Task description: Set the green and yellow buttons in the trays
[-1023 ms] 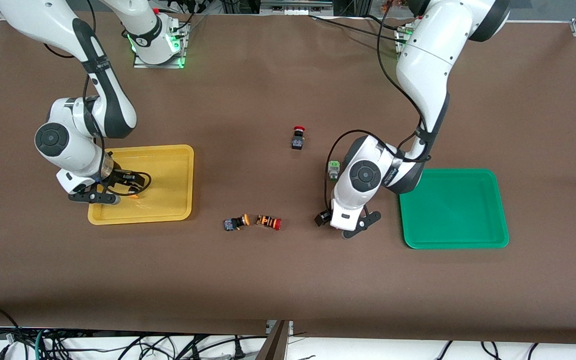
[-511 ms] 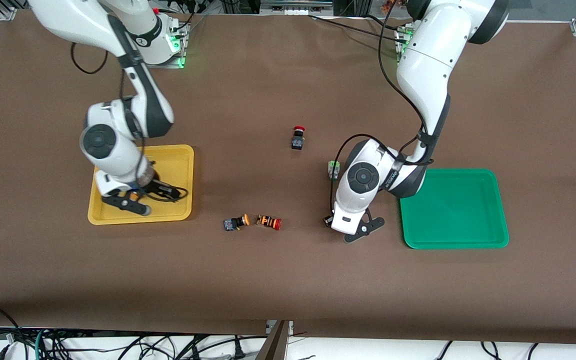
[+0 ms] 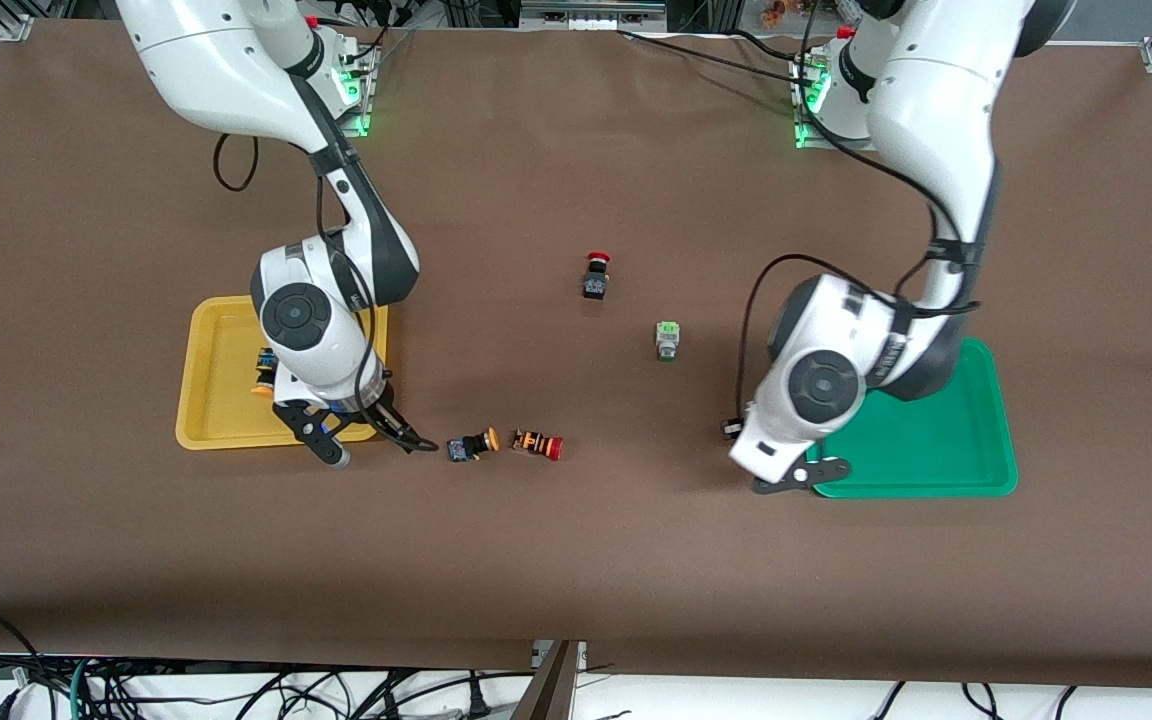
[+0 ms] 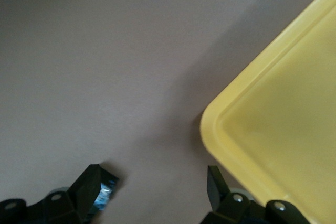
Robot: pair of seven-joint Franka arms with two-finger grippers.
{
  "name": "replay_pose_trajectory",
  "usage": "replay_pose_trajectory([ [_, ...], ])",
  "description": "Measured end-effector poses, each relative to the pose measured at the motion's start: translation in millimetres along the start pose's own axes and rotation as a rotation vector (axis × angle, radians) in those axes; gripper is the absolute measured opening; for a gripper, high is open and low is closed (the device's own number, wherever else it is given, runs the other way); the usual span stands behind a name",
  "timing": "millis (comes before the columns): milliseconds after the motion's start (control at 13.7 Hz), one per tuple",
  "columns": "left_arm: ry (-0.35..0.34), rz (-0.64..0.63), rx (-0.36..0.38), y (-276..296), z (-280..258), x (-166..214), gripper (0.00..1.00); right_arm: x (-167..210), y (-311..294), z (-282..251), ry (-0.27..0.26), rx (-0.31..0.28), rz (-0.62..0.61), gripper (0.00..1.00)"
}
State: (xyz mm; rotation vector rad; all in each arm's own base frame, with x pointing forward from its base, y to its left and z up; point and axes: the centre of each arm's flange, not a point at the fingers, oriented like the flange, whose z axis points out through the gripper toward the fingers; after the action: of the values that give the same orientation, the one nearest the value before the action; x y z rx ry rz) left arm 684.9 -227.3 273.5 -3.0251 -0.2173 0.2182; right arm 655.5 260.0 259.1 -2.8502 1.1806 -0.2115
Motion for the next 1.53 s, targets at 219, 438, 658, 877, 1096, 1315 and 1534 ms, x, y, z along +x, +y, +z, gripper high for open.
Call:
replay_pose_trajectory([
  [219,-0.074,0.139,0.004,-82,18,26,0.41,-8,-27,-4,0.012,0.042,0.180,0.90],
  [438,-0.110,0.220,-0.016,-142,46,39,0.41,-24,-51,-10,-0.005,0.084,0.308,0.87],
  [658,-0.098,0.312,-0.031,-158,64,40,0.48,-37,-68,-10,-0.020,0.107,0.381,0.85],
  [877,-0.095,0.338,-0.040,-148,63,37,0.76,-53,-71,14,-0.029,0.078,0.398,0.85],
  [1096,-0.111,0.366,-0.069,-117,43,25,1.00,-56,-65,39,-0.031,0.044,0.403,0.85],
  [1315,-0.125,0.341,-0.137,-45,15,-7,1.00,-56,-60,56,-0.030,0.020,0.405,0.85],
  [1534,-0.138,0.308,-0.153,16,6,-38,1.00,-58,-55,74,-0.031,-0.002,0.404,0.85],
])
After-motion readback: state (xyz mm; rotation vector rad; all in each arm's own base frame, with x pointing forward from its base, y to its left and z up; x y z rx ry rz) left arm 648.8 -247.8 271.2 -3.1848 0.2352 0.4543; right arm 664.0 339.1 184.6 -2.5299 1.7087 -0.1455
